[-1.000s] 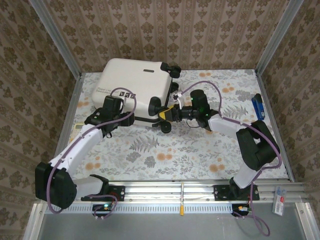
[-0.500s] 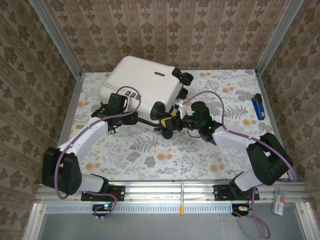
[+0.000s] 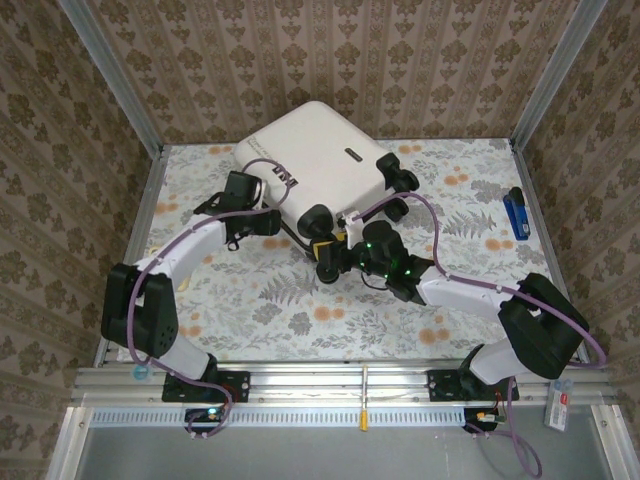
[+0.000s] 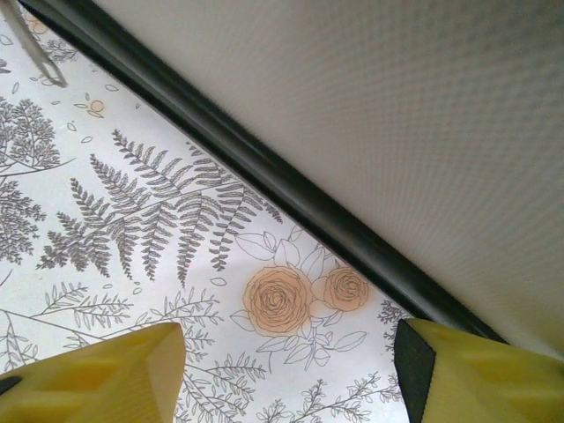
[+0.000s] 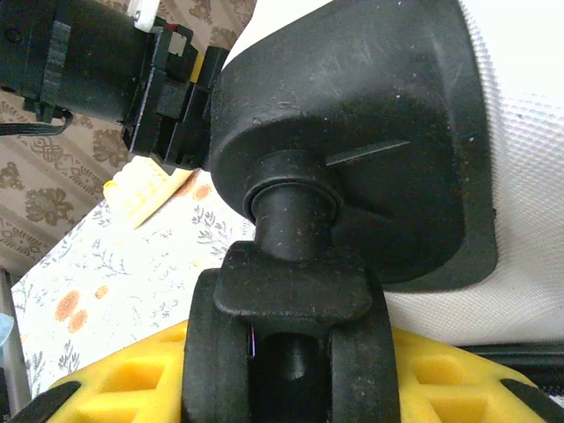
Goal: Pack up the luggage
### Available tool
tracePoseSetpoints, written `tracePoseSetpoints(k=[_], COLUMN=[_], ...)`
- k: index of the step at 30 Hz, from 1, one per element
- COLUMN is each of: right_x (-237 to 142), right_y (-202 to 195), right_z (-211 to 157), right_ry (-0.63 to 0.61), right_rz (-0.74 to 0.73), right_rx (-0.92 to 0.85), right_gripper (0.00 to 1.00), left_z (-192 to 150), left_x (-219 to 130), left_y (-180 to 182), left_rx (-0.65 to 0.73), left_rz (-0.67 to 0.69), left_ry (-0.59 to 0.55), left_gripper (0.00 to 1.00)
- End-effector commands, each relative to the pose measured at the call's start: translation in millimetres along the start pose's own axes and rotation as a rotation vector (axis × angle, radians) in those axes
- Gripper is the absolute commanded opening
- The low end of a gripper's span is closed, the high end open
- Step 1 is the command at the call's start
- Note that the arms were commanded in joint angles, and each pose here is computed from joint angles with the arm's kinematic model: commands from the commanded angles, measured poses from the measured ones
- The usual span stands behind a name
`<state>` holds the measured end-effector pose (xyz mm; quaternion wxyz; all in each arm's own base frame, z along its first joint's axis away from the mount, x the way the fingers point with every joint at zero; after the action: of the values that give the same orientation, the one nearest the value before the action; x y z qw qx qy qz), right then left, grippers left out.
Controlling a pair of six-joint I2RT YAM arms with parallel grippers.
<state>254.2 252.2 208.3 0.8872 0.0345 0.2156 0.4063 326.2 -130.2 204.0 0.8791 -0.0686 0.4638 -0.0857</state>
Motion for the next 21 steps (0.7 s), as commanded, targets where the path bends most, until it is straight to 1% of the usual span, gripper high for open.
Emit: tracePoseSetpoints(k=[1,5,10,12,16,21], right_x=[-8.3,-31.5,-63.9,-75.4,-88.6,-91.9], right_y=[30.1,20.8,4.6,-2.8,-21.3,-42.9], right_z=[5.0,15.4,13.1,8.8,-5.4,-21.1], right_ry=[0.046,0.016,-0.018,-0.039,-0.043,-0.035], right_rz=[0.158,0.109,0.016,-0.018,-0.086,-0.133], right_rx=[-0.080,-0.068,-0.026,-0.014,0.018,0.062], right_gripper=[0.47,0.55,0.61,0.62,0.62,0.62], left_z=[19.3,-4.3,-36.9,-44.0,-53.0,-58.4], left_x=[-35.2,-72.1,-114.6,-126.3,-131.8,-121.9], left_y=[-8.2,-16.9,-47.8,-58.4,-82.8,-118.9], left_rx=[-0.042,-0.071,-0.078,-0.099,-0.149,-0.170], left_rz=[-0.053,-0.064,-0.138,-0.178,-0.270,-0.352], left_ry=[-0.182,-0.237,-0.325,-0.345,-0.338,-0.283], left_gripper=[0.68,0.73,0.81,0.82,0.83,0.83])
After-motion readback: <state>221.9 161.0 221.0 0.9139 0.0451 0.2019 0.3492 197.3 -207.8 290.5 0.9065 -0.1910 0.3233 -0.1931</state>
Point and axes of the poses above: each hand's point on the last joint's axis, 136 mm out from that joint toward the fingers, its own x axis out along the fingers, its own y axis along the line the jaws close on, z = x × y, the point moved 9 cm from there along -x, back along the fingers, and after that the axes turned 10 degrees about -x, right-handed, at the moved point
